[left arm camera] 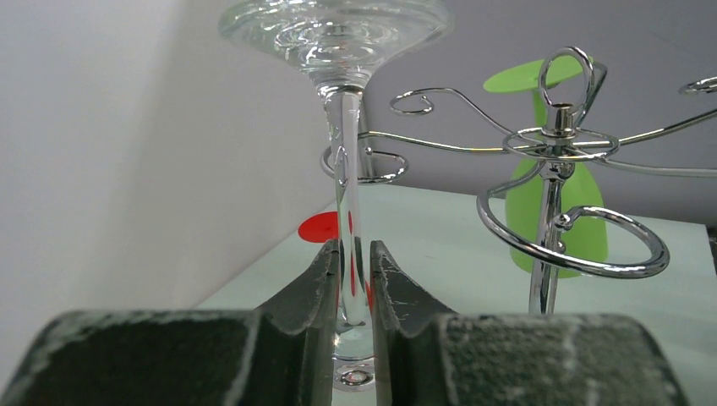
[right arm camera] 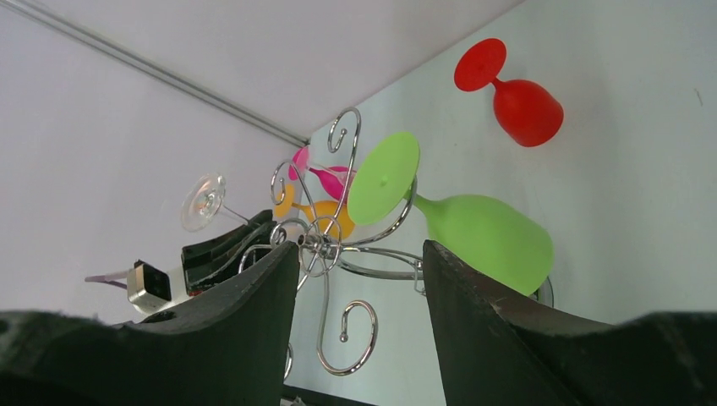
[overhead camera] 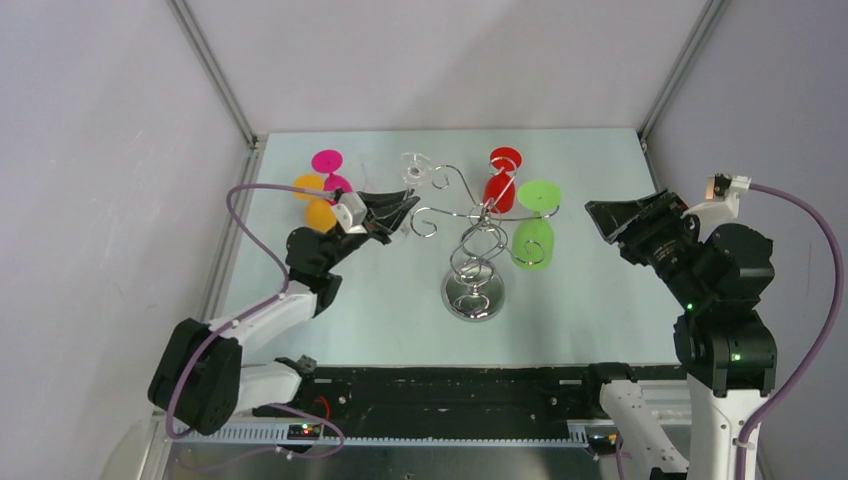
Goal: Place the wine glass upside down on the wine glass rack
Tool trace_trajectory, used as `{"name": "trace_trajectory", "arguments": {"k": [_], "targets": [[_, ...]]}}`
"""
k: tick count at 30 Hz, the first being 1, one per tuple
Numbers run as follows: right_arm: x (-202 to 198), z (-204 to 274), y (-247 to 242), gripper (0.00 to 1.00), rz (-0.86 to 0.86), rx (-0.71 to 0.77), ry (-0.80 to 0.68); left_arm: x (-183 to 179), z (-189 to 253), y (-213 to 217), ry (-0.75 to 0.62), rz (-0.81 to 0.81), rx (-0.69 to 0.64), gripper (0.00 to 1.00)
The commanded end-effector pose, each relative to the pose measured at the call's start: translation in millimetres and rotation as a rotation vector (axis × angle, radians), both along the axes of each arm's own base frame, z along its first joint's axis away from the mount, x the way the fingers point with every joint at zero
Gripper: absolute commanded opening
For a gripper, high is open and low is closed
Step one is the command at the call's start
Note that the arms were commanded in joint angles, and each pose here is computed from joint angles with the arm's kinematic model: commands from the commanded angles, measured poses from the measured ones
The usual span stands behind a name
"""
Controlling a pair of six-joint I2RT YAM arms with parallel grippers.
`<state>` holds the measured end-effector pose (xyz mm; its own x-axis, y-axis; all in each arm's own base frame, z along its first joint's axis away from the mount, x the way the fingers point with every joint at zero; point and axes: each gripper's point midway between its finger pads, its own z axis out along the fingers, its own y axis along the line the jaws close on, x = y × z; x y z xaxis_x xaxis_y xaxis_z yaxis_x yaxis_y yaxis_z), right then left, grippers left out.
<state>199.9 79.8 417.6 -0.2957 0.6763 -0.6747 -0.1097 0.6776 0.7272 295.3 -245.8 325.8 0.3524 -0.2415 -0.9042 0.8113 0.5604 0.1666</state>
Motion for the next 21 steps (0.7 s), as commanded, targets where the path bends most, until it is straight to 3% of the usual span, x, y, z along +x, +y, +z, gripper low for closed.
{"name": "trace_trajectory", "arguments": {"k": [1, 21], "targets": [[-3.5, -4.0, -0.2, 0.6, 0.012, -0.032, -0.005, -12.5, 37.4, -0.5, -0.136, -0.048, -0.07, 0.0], [-3.0, -25.5, -4.5, 0.6, -0.014, -0.034, 0.039, -9.8, 25.1, -37.1, -0.076, -0.196, -0.068, 0.0]]}}
